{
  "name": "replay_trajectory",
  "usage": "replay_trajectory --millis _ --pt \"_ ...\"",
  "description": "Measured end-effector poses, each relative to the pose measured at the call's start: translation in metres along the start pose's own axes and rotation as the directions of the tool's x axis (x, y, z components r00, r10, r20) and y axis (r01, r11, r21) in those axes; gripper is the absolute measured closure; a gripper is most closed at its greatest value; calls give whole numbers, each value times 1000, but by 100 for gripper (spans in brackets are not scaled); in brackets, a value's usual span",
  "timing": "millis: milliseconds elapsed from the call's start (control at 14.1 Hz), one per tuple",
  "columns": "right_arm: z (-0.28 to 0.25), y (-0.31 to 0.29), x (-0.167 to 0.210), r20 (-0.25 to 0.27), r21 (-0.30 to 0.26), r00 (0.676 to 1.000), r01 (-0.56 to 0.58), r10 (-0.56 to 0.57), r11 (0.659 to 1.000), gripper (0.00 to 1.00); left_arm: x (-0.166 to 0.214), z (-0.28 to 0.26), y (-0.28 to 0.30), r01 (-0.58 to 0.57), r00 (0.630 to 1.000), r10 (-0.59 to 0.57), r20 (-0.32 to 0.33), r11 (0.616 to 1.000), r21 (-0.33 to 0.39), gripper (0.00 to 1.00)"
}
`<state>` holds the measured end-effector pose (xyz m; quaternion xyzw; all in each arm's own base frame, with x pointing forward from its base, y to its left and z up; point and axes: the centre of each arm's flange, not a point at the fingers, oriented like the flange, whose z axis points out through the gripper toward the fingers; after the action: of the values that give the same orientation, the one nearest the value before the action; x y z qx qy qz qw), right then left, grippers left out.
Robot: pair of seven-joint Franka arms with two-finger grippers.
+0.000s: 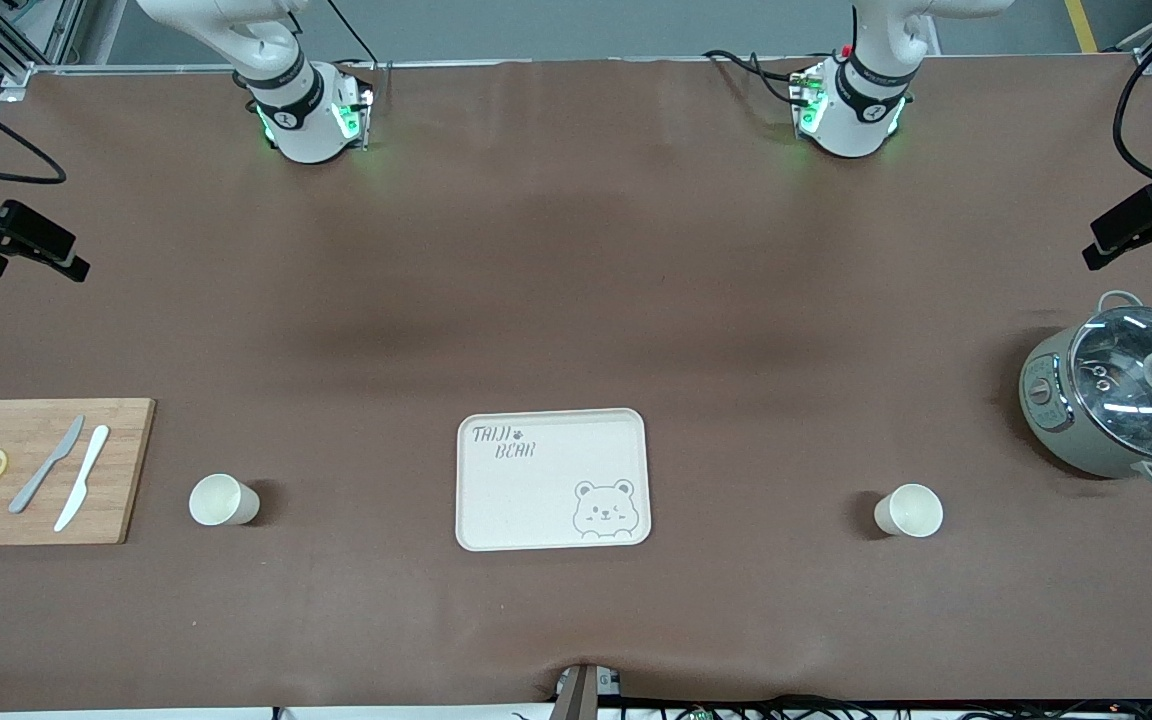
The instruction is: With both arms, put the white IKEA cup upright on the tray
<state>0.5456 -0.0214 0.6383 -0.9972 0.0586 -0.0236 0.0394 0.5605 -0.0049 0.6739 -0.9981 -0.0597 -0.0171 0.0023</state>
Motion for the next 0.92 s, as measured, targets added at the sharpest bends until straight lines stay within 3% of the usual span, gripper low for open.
replay_trajectory --millis 498,924 --pt "2 2 2 0 -1 1000 -6 6 1000 0 -1 10 8 -30 999 29 19 998 48 0" --pt "8 9 5 10 -5 1000 -19 19 1000 0 10 71 20 -56 990 44 131 995 85 0"
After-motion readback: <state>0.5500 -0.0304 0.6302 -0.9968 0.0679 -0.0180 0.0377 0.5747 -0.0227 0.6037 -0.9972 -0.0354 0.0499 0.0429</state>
